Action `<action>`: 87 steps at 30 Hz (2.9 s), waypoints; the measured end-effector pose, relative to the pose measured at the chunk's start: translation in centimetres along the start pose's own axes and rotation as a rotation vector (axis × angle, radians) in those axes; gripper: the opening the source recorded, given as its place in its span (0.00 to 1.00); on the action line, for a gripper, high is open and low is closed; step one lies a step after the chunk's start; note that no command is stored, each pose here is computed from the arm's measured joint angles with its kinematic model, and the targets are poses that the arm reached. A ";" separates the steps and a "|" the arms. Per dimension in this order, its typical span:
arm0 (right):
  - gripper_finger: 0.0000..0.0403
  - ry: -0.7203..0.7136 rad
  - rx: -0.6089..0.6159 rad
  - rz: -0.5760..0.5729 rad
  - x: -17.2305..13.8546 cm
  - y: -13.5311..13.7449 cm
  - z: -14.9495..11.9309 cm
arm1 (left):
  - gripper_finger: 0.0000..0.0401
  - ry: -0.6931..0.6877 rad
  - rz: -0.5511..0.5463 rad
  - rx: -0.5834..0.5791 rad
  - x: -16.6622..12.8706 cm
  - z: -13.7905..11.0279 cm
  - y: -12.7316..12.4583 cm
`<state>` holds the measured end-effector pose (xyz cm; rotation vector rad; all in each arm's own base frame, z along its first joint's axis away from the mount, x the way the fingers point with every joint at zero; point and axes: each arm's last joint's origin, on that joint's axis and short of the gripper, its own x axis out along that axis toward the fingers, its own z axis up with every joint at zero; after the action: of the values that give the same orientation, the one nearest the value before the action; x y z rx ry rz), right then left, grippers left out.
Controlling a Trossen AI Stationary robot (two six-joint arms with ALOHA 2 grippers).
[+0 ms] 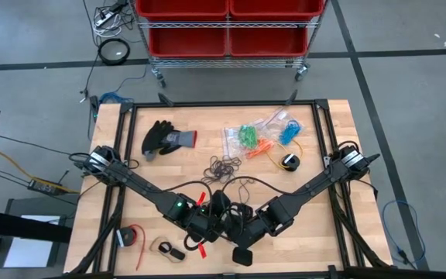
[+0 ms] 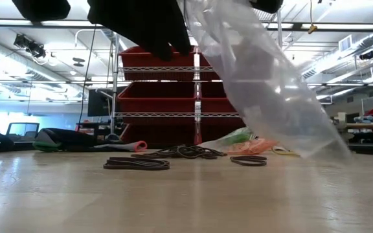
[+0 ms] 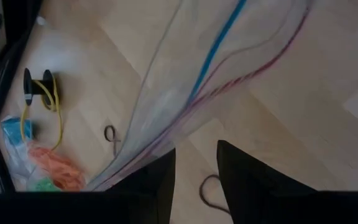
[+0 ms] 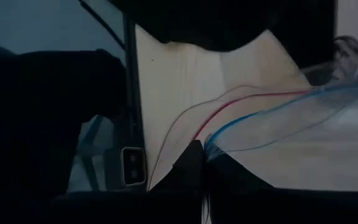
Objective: Sort rubber bands
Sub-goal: Open the transparent zip bag
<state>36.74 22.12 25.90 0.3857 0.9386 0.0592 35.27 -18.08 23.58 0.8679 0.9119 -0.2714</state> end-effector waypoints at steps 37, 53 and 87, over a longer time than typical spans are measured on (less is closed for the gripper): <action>0.00 0.058 0.009 -0.061 -0.1 -0.4 -0.8 | 0.32 -0.144 -0.013 0.083 -5.9 3.9 -1.8; 0.00 0.068 0.006 -0.060 -0.1 -0.4 -0.8 | 0.32 -0.216 -0.100 0.051 -3.4 3.8 0.4; 0.00 0.061 0.010 -0.066 0.0 -0.5 -0.7 | 0.32 -0.194 -0.107 0.036 -3.4 3.9 0.0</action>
<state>36.10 21.86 25.31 0.3631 1.0114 0.0057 35.52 -21.49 27.45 0.8120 0.7751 -0.4580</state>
